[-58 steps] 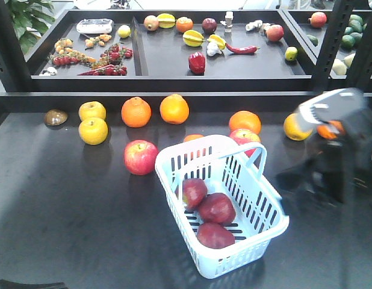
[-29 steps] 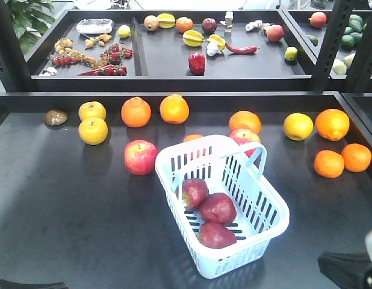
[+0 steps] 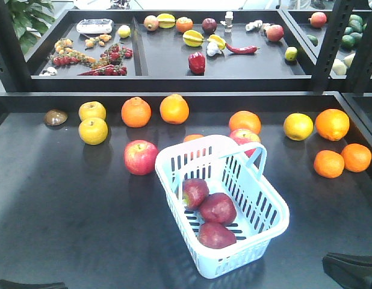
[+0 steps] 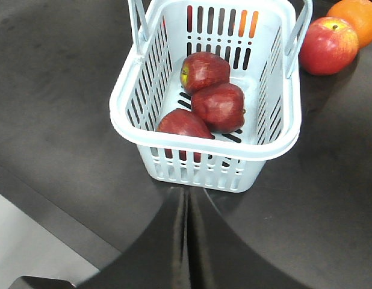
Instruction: Pick three apples into basket with both arms
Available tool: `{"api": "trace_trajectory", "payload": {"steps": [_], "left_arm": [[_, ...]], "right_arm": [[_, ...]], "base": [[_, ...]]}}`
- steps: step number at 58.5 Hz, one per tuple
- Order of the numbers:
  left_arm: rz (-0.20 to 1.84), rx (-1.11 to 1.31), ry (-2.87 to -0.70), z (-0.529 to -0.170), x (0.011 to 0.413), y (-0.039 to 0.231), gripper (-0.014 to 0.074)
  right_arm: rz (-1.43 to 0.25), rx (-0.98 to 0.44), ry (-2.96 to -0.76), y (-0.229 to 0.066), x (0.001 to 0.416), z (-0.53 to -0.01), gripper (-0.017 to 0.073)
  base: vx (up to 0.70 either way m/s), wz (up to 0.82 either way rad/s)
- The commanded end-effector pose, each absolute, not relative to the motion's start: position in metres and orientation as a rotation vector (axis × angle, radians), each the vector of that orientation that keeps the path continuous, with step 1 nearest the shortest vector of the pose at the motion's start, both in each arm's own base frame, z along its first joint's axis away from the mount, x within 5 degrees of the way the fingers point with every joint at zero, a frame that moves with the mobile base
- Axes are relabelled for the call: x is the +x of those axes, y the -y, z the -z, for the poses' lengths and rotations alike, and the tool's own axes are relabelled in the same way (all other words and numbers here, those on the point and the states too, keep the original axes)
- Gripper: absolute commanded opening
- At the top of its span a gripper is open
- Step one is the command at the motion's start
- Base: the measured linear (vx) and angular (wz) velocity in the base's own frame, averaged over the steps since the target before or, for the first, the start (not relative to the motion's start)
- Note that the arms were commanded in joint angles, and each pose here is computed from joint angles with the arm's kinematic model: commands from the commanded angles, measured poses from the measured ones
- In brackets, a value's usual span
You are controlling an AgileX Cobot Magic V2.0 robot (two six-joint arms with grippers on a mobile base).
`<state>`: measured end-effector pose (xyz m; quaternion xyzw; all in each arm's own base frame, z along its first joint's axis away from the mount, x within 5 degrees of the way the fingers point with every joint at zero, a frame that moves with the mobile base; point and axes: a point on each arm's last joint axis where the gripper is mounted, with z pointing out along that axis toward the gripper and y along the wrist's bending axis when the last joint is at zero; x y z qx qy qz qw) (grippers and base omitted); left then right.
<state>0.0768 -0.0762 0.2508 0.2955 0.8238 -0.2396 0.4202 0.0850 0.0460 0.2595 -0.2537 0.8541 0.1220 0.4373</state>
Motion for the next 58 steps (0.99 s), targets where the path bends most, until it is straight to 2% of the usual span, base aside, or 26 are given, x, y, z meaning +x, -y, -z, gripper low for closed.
{"api": "trace_trajectory", "payload": {"steps": [1,47,58], "left_arm": [[0.623,0.684,-2.008,-0.2623,0.0808,0.0780,-0.0006],[0.618,0.671,-1.991,-0.2638,0.0821,0.0778,-0.0006],[0.622,0.565,-1.934,-0.2667,0.0880,0.0764,-0.0006]], "right_arm": [[-0.304,-0.581,-2.049,-0.0463,0.0898,-0.2725,-0.0006],[-0.303,-0.582,-2.049,-0.0463,0.0898,-0.2725,-0.0006],[-0.303,-0.582,-2.049,-0.0463,0.0898,-0.2725,-0.0006]], "base": [[0.00,0.00],[0.00,0.00],[0.00,0.00]]}}
